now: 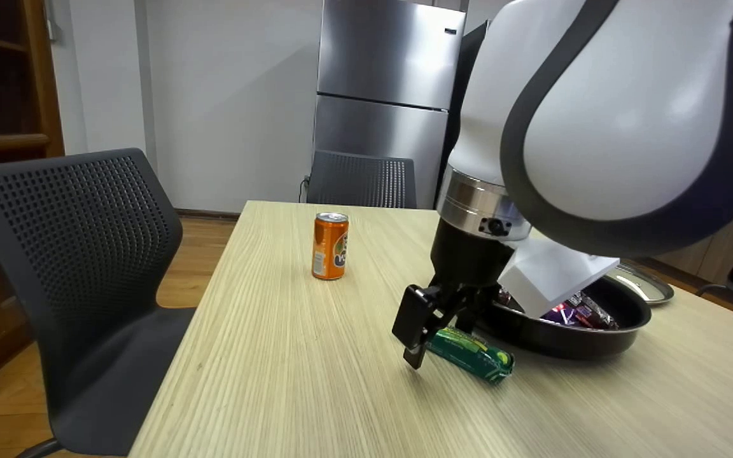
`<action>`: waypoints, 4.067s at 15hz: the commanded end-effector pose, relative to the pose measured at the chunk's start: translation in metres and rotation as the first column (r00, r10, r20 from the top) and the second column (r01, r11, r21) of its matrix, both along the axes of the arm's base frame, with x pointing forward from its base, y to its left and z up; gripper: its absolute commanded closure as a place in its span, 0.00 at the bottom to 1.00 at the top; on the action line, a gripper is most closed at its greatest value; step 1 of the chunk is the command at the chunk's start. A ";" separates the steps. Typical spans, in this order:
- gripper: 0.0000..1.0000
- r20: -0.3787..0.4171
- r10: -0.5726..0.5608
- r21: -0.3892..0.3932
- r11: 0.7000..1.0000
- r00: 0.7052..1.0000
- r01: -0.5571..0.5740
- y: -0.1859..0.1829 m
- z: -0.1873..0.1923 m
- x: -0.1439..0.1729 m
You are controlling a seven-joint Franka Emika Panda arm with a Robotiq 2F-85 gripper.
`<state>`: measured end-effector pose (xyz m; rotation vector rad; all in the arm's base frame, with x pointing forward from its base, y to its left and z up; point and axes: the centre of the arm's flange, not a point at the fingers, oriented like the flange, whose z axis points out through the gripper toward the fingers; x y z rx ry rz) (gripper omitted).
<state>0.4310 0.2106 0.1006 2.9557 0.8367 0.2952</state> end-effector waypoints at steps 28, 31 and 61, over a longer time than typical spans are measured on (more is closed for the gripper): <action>0.00 -0.061 0.253 -0.089 0.962 0.965 -0.258 0.000 0.013 0.001; 0.00 -0.067 0.258 -0.091 0.960 0.964 -0.264 -0.001 0.011 0.002; 0.88 -0.070 0.254 -0.071 0.963 0.965 -0.259 -0.004 0.010 0.004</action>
